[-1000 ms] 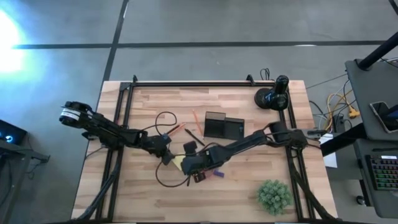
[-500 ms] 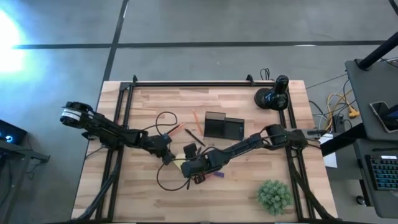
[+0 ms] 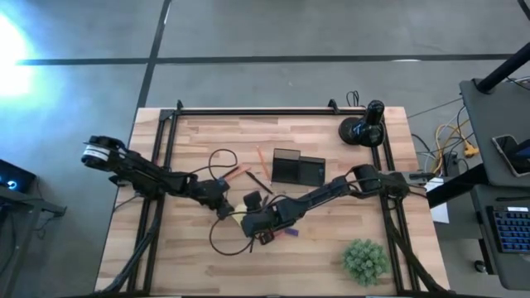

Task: Pick and place office supplies into organizer
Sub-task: Move the sticky note to the middle right of the table

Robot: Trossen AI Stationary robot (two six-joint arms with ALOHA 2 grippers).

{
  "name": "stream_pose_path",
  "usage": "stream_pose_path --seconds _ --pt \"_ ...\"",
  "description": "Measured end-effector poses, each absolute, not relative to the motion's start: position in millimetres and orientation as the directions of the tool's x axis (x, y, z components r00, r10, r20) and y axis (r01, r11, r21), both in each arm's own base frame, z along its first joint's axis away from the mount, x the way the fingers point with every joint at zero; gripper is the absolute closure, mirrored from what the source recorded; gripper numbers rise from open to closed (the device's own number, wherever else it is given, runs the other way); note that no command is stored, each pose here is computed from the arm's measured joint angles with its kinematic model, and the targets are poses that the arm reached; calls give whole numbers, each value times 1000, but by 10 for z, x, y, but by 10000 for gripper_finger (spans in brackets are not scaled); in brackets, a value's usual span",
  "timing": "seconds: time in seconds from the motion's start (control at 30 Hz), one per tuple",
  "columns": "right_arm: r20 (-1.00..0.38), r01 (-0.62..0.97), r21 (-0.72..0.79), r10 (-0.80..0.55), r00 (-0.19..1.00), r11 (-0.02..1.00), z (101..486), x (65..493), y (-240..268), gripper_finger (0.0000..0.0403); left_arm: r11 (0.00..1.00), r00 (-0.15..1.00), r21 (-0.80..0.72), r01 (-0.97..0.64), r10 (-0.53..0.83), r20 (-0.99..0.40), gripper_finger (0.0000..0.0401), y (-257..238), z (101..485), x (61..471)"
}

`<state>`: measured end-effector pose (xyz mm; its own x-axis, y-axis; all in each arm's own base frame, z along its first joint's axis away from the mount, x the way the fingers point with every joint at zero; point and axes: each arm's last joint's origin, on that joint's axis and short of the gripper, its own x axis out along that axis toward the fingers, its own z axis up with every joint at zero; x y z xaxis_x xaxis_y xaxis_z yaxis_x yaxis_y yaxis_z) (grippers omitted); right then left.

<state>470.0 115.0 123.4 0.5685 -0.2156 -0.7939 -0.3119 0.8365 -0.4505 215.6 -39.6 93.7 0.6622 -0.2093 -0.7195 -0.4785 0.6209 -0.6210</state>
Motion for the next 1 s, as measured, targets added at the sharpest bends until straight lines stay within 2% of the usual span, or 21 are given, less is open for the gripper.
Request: stream_pose_path --seconds 0.23,0.4,0.53,1.0 --pt "-796 -333 -456 -212 567 825 1220 4706 1130 363 619 672 -631 -467 -216 -709 401 -401 952 2172" --pt "-778 -301 -496 -263 570 815 1214 4711 1100 392 618 674 -636 -461 -222 -704 401 -404 959 2177" --pt "-696 -163 -590 -396 598 791 1249 4759 1021 386 625 677 -641 -445 -233 -698 401 -412 969 2186" --pt "-700 -109 -513 -342 627 851 1432 4759 994 308 634 677 -634 -442 -228 -700 401 -412 973 2192"
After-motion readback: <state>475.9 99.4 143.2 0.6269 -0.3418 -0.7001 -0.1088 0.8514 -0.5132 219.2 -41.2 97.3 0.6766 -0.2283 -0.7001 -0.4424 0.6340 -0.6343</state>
